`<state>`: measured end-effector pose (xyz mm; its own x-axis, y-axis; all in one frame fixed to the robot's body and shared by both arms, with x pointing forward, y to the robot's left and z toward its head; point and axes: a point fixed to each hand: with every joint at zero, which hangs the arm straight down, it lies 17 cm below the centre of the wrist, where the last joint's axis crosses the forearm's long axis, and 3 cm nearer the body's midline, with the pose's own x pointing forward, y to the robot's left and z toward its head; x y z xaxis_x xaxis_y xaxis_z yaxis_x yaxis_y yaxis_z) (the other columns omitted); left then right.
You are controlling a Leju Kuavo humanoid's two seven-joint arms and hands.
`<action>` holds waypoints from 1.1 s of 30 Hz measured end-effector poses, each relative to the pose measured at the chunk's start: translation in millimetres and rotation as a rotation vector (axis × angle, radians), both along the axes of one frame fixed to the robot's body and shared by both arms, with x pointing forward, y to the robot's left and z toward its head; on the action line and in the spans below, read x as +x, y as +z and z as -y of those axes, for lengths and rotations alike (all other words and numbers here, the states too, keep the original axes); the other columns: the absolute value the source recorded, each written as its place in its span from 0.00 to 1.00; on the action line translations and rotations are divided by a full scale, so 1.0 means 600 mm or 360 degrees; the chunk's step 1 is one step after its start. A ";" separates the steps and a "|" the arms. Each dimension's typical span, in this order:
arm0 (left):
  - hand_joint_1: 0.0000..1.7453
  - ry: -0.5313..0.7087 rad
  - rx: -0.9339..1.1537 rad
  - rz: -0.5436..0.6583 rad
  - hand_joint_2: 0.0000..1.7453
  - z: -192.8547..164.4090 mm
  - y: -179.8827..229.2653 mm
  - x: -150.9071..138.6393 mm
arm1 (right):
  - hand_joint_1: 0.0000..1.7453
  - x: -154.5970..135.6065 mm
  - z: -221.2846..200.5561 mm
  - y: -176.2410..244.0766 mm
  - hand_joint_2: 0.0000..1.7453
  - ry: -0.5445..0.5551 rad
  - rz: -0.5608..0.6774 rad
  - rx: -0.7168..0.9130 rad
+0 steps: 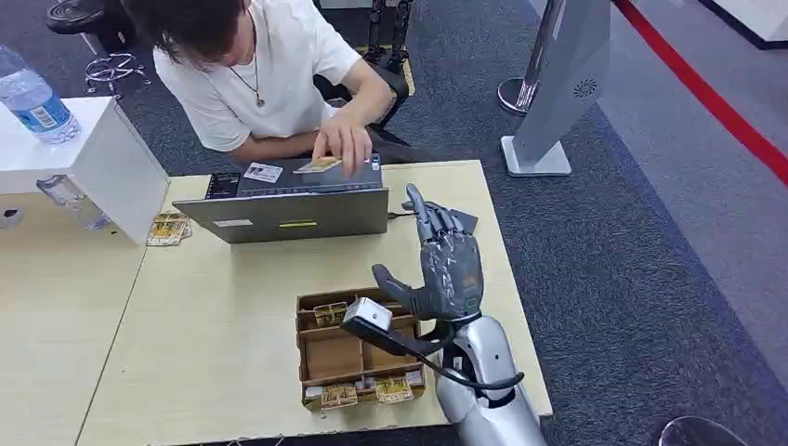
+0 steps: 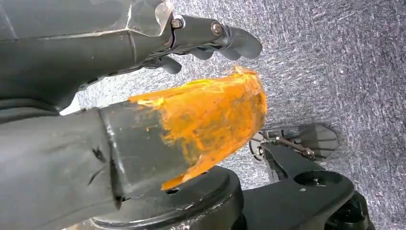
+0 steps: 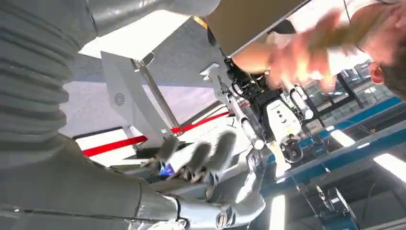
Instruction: Pass the card to the sensor for recognition and then transmit it.
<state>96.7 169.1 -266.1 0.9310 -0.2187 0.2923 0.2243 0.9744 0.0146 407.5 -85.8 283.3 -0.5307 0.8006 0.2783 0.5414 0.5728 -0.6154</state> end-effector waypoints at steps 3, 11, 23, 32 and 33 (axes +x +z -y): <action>0.00 0.0001 0.0001 0.0000 0.00 0.000 0.000 0.000 | 0.00 0.000 0.001 -0.002 0.00 0.0010 -0.0010 0.0016; 0.00 0.0021 0.0005 0.0002 0.00 -0.002 0.000 0.001 | 0.00 -0.018 0.010 -0.009 0.00 0.0079 -0.0021 0.0114; 0.00 0.0081 0.0011 0.0008 0.00 -0.008 -0.001 0.002 | 0.00 -0.064 0.061 -0.034 0.00 0.0105 -0.0057 0.0290; 0.00 0.0158 0.0015 0.0001 0.00 -0.014 -0.002 0.001 | 0.00 -0.080 0.153 -0.092 0.00 -0.0041 -0.0193 0.0487; 0.00 0.0169 0.0016 0.0002 0.00 -0.015 -0.002 0.002 | 0.00 -0.081 0.167 -0.101 0.00 -0.0068 -0.0213 0.0509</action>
<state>97.6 178.2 -267.1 0.9487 -0.1218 0.2918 0.1198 0.9925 0.0246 359.1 -186.1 222.9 -0.4405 0.6822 0.5836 0.4959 0.7268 -0.4753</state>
